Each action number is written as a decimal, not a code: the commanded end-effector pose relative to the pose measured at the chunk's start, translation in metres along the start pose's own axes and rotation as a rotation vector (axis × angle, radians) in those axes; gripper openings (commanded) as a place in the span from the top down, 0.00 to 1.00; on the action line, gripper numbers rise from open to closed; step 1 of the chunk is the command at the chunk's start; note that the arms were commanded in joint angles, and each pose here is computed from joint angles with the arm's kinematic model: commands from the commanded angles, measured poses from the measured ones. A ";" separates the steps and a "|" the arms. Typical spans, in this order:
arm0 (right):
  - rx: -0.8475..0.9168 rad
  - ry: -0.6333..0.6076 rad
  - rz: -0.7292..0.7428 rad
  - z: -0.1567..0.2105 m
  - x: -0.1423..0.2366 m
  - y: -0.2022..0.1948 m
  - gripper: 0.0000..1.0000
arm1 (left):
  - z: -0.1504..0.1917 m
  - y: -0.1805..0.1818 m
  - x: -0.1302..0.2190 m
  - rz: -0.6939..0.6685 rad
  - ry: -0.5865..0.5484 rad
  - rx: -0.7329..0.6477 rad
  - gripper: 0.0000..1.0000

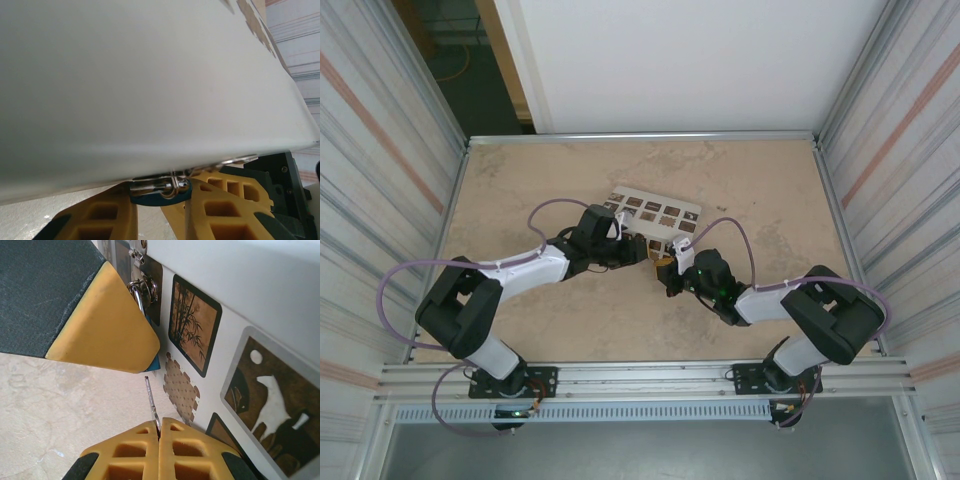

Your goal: Unlock a padlock with a key

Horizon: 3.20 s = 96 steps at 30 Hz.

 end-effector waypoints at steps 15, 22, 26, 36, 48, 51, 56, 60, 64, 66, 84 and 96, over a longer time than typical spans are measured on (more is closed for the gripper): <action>-0.043 -0.046 0.004 -0.016 -0.011 -0.004 1.00 | -0.002 -0.021 0.012 0.080 -0.020 -0.025 0.79; -0.062 -0.086 -0.006 -0.019 -0.007 -0.004 1.00 | -0.001 -0.020 0.013 0.083 -0.024 -0.018 0.79; -0.050 -0.096 -0.027 -0.024 -0.009 0.000 1.00 | -0.001 -0.021 0.011 0.088 -0.019 -0.016 0.79; -0.016 -0.170 -0.106 -0.051 -0.014 0.009 1.00 | 0.003 -0.022 0.006 0.090 0.000 -0.017 0.79; -0.040 -0.219 -0.198 -0.078 -0.018 0.008 1.00 | 0.008 -0.020 0.005 0.092 0.008 -0.020 0.79; -0.046 -0.225 -0.206 -0.082 -0.019 0.004 1.00 | 0.010 -0.019 0.005 0.093 0.013 -0.021 0.79; -0.075 -0.224 -0.238 -0.087 -0.020 -0.001 1.00 | 0.011 -0.017 0.005 0.091 0.012 -0.021 0.79; -0.079 -0.213 -0.242 -0.087 -0.021 -0.001 1.00 | 0.012 -0.016 0.005 0.089 0.012 -0.021 0.79; -0.082 -0.205 -0.244 -0.086 -0.022 -0.005 1.00 | 0.012 -0.016 0.005 0.091 0.014 -0.022 0.79; -0.085 -0.207 -0.253 -0.087 -0.022 -0.006 1.00 | 0.013 -0.015 0.005 0.089 0.015 -0.020 0.79; 0.126 -0.202 -0.140 -0.083 -0.022 -0.010 1.00 | 0.016 -0.018 0.006 0.104 0.026 -0.013 0.79; 0.002 -0.229 -0.293 -0.101 -0.020 0.003 1.00 | 0.019 -0.014 0.001 0.097 0.029 -0.022 0.78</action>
Point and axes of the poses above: each hand's point on the last joint's axis, 136 mm out from that joint toward the fingers, its own x axis back along the fingers, its own y axis along the line the jaws close on, z = x × y, the point moved 6 cm from there along x, back along the fingers, and after that the axes turned 12 degrees about x, right-handed, at the moved point
